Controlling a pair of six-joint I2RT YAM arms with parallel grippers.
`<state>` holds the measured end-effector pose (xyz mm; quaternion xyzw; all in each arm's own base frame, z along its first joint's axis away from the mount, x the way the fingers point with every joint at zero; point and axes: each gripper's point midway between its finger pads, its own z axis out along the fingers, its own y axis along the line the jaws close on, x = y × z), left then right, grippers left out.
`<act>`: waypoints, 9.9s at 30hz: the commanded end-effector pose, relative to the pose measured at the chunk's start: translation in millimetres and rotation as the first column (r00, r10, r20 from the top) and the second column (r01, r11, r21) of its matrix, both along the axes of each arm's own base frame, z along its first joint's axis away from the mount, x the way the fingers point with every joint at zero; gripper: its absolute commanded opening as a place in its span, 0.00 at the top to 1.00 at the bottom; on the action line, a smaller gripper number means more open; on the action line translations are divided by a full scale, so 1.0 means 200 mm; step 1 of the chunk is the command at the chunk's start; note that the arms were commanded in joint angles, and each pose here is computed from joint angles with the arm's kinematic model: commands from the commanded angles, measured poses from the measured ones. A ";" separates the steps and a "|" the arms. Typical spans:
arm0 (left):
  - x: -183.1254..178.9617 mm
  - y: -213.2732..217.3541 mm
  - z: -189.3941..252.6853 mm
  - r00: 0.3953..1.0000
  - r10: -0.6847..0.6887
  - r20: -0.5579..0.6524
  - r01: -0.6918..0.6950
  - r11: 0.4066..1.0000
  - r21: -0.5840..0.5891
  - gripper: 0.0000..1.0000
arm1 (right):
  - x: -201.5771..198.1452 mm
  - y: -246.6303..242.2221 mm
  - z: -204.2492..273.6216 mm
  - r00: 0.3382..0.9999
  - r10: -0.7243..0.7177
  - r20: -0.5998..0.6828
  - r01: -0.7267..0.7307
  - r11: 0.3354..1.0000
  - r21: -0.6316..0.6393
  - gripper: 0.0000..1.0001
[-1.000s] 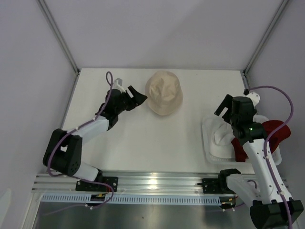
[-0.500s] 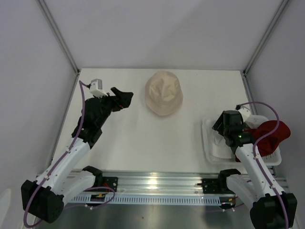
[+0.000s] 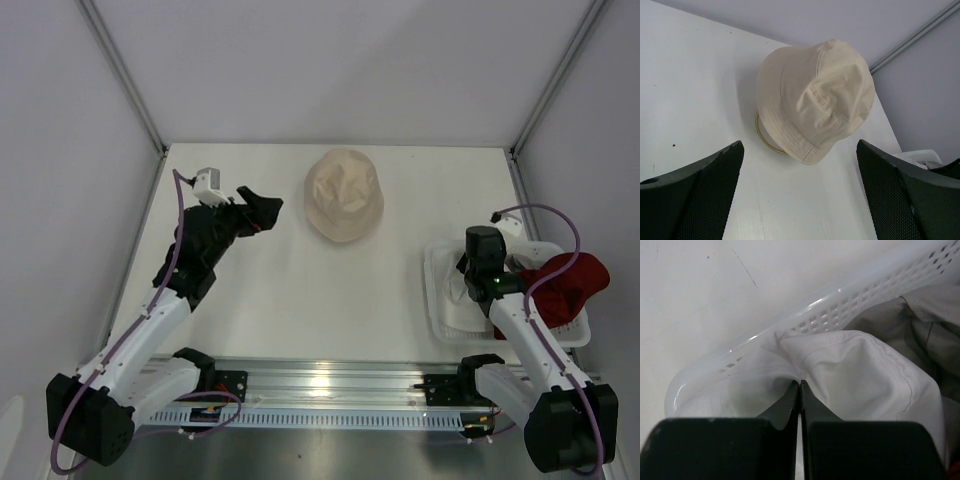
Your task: Stack the hats
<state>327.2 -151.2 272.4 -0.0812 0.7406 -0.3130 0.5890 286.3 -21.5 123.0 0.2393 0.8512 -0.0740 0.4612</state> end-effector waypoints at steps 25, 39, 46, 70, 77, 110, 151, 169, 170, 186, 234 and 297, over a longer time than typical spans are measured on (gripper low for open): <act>-0.21 -0.47 0.62 0.872 -0.421 0.251 0.459 0.881 -0.115 0.04 | 0.21 0.84 1.52 0.463 0.630 0.624 -0.749 0.654 -0.105 1.00; 0.12 -0.74 0.63 0.895 -0.411 0.172 0.440 0.875 -0.201 0.06 | 0.40 1.23 1.65 0.329 0.733 0.595 -0.833 0.522 -0.184 1.00; 0.10 -0.79 0.70 0.860 -0.452 0.236 0.502 0.833 -0.232 0.14 | 0.46 1.33 1.60 0.311 0.769 0.559 -0.856 0.482 -0.188 1.00; 0.50 -0.55 0.19 0.973 -0.229 0.031 0.228 0.926 -0.302 0.99 | 0.63 1.46 1.36 0.350 0.798 0.491 -0.885 0.453 -0.105 0.37; 0.50 -0.56 -0.06 0.963 -0.270 -0.005 0.256 0.921 -0.294 0.99 | 0.67 1.22 1.32 0.540 0.707 0.457 -0.777 0.627 -0.051 0.01; 0.57 -0.33 -0.83 0.876 -0.087 -0.474 -0.030 0.972 -0.234 0.99 | 1.04 0.94 0.48 0.763 0.441 0.473 -0.625 0.692 0.361 0.11; 0.60 -0.34 -0.71 0.883 -0.103 -0.458 -0.003 0.974 -0.225 0.99 | 0.95 1.20 0.36 0.502 0.342 0.795 -0.865 0.196 0.462 0.33; 0.52 -0.40 -0.17 0.929 -0.232 -0.289 0.124 0.930 -0.345 0.99 | 0.85 1.15 0.51 0.557 0.312 0.770 -0.830 0.181 0.528 1.00; 0.51 -0.40 -0.16 0.928 -0.237 -0.289 0.127 0.927 -0.353 0.99 | 0.83 1.14 0.57 0.550 0.295 0.781 -0.835 0.181 0.519 1.00; 0.69 -0.38 -0.15 0.893 -0.292 -0.343 0.052 0.823 -0.565 0.99 | 0.94 1.04 0.49 0.752 0.228 0.618 -0.655 0.366 0.662 1.00; 0.89 -0.01 -0.09 0.991 -0.046 -0.128 0.017 0.976 -0.217 0.38 | 1.39 1.07 0.39 0.743 0.549 0.383 -0.666 0.551 0.503 1.00; 1.01 -0.29 -0.83 0.914 -0.068 -0.401 0.008 0.989 -0.148 0.99 | 1.42 1.12 0.24 0.799 0.545 0.254 -0.594 0.648 0.477 0.93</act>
